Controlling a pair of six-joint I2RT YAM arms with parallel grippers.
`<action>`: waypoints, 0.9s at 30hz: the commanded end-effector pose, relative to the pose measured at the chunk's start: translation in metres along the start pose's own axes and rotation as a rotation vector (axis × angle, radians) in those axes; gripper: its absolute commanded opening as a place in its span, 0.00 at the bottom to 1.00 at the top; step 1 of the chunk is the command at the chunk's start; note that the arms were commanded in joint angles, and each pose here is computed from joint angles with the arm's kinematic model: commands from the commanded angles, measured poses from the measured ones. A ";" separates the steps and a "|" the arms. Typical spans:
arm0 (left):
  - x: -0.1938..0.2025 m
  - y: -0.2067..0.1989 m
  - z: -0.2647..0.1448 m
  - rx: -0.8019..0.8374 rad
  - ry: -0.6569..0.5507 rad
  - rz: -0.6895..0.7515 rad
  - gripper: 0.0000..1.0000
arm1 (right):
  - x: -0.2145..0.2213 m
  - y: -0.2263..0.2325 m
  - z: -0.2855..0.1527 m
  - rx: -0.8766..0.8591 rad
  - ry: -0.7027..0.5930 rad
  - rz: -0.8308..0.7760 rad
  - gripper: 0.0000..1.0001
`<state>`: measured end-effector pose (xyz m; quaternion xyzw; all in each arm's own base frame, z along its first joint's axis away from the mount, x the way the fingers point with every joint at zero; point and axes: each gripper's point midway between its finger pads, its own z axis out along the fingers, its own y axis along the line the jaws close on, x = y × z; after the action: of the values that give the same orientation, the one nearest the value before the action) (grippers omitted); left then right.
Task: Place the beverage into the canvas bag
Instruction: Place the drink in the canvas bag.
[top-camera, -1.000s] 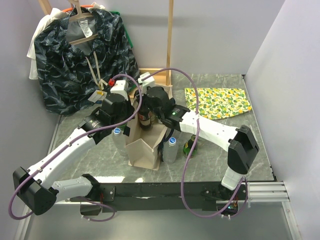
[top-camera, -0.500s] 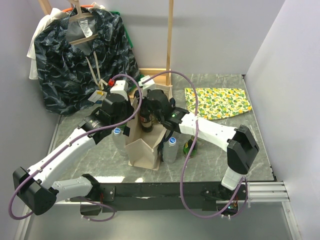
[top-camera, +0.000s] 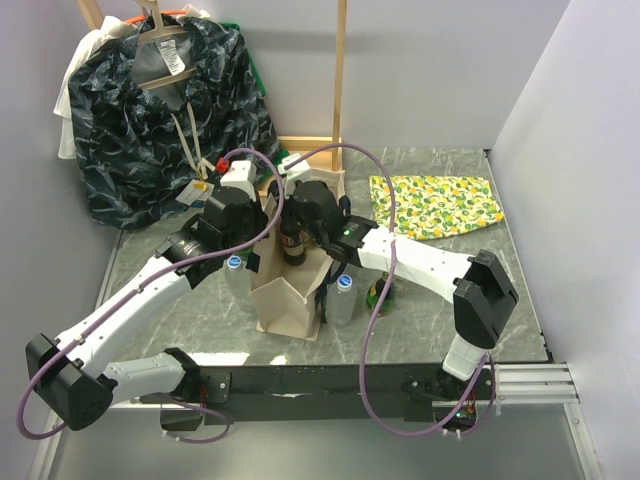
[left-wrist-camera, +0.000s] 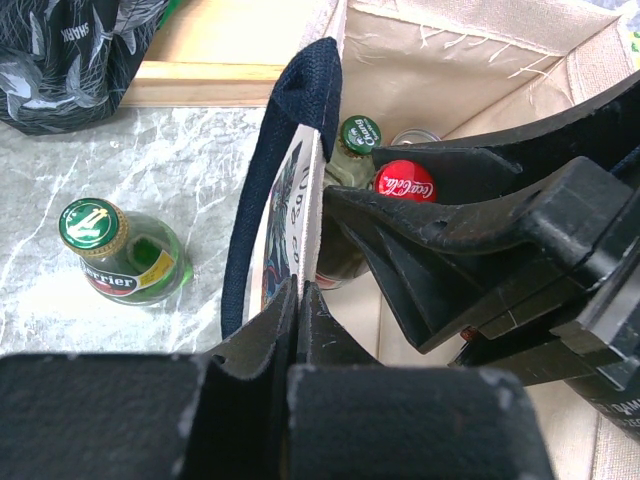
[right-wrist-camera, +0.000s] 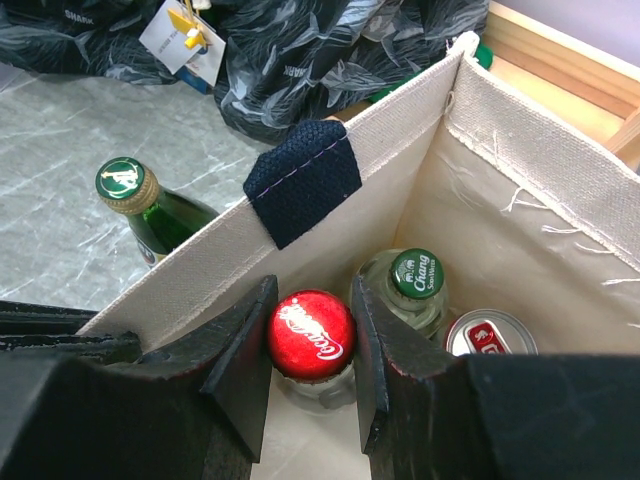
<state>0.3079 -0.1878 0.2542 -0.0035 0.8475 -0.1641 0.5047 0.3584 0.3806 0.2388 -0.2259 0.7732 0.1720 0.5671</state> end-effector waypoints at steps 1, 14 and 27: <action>-0.019 -0.003 -0.007 0.008 -0.051 -0.006 0.01 | -0.072 0.005 -0.012 -0.018 -0.227 0.097 0.00; -0.021 -0.004 -0.007 0.011 -0.055 -0.001 0.01 | -0.050 0.003 -0.010 -0.003 -0.163 0.114 0.00; -0.018 -0.001 -0.006 0.001 -0.053 -0.001 0.06 | -0.039 0.001 -0.010 0.023 -0.071 0.123 0.32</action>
<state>0.3080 -0.1874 0.2541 -0.0022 0.8476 -0.1625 0.5052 0.3591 0.3757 0.2357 -0.1957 0.7871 0.1702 0.5597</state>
